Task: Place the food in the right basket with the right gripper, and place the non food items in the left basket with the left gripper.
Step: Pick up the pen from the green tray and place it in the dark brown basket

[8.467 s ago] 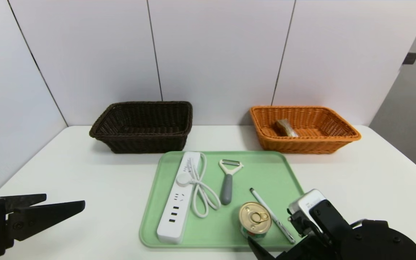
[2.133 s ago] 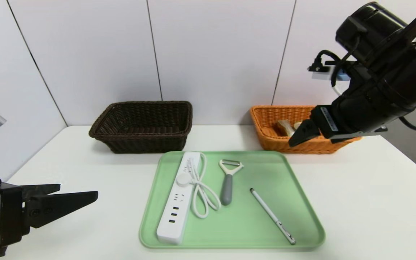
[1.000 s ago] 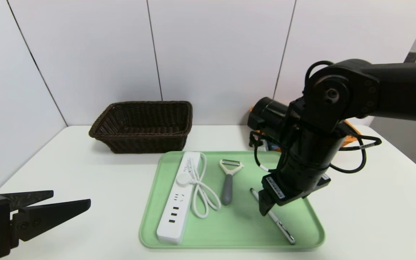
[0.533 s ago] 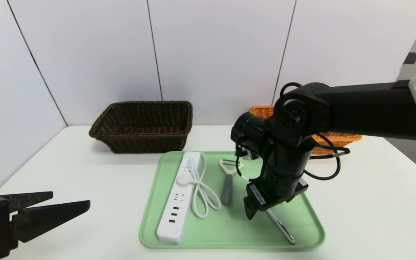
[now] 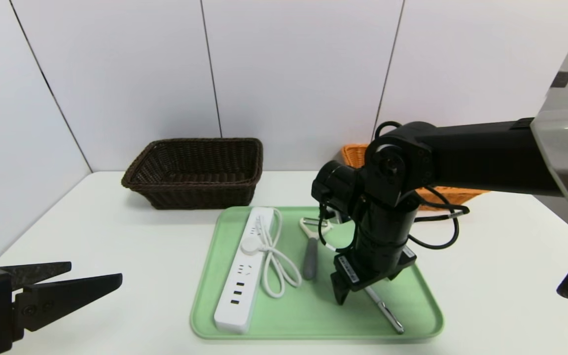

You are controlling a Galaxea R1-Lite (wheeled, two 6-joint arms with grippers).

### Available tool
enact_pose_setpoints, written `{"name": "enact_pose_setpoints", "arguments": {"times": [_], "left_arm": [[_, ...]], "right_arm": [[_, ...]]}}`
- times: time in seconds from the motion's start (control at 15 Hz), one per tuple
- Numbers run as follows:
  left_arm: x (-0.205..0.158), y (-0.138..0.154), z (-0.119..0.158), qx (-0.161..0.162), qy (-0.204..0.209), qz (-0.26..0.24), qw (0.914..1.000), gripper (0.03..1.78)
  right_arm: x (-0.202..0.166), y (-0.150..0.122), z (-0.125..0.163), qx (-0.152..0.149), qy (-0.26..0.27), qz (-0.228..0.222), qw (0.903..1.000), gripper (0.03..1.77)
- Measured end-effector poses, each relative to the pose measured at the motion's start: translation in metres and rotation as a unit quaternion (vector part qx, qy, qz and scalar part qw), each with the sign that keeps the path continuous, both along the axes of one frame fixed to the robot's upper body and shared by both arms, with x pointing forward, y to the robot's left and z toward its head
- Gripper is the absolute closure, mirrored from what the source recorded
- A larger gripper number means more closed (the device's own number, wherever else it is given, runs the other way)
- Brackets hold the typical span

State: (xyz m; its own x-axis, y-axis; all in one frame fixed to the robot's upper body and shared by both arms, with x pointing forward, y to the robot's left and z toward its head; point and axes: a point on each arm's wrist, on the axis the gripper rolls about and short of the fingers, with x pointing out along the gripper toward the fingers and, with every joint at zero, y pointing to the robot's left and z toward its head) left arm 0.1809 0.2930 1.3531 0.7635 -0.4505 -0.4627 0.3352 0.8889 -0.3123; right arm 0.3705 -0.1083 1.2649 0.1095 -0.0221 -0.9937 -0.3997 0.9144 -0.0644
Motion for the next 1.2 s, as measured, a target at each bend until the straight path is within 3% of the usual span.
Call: {"name": "enact_pose_setpoints", "arguments": {"times": [0.6, 0.87, 1.07, 1.13, 1.2], "left_arm": [[0.0000, 0.0000, -0.0002, 0.001, 0.001, 0.000, 1.0000, 0.12], [-0.0001, 0.0001, -0.0006, 0.002, 0.002, 0.000, 1.0000, 0.12], [0.0000, 0.0001, -0.0030, 0.003, 0.004, 0.001, 1.0000, 0.12], [-0.0002, 0.0002, -0.0034, 0.003, 0.005, 0.001, 1.0000, 0.12], [-0.0006, 0.0003, -0.0037, 0.003, 0.005, 0.001, 1.0000, 0.12]], "right_arm": [[0.0007, -0.0011, -0.0027, 0.002, 0.008, -0.003, 1.0000, 0.10], [0.0022, -0.0007, -0.0050, 0.000, 0.010, -0.004, 0.9999, 0.73], [0.0021, -0.0004, -0.0064, -0.002, 0.012, -0.004, 0.9999, 1.02], [0.0022, -0.0005, -0.0065, -0.002, 0.012, -0.004, 0.9999, 1.27], [0.0026, -0.0007, -0.0068, -0.003, 0.012, -0.005, 0.9999, 1.73]]}}
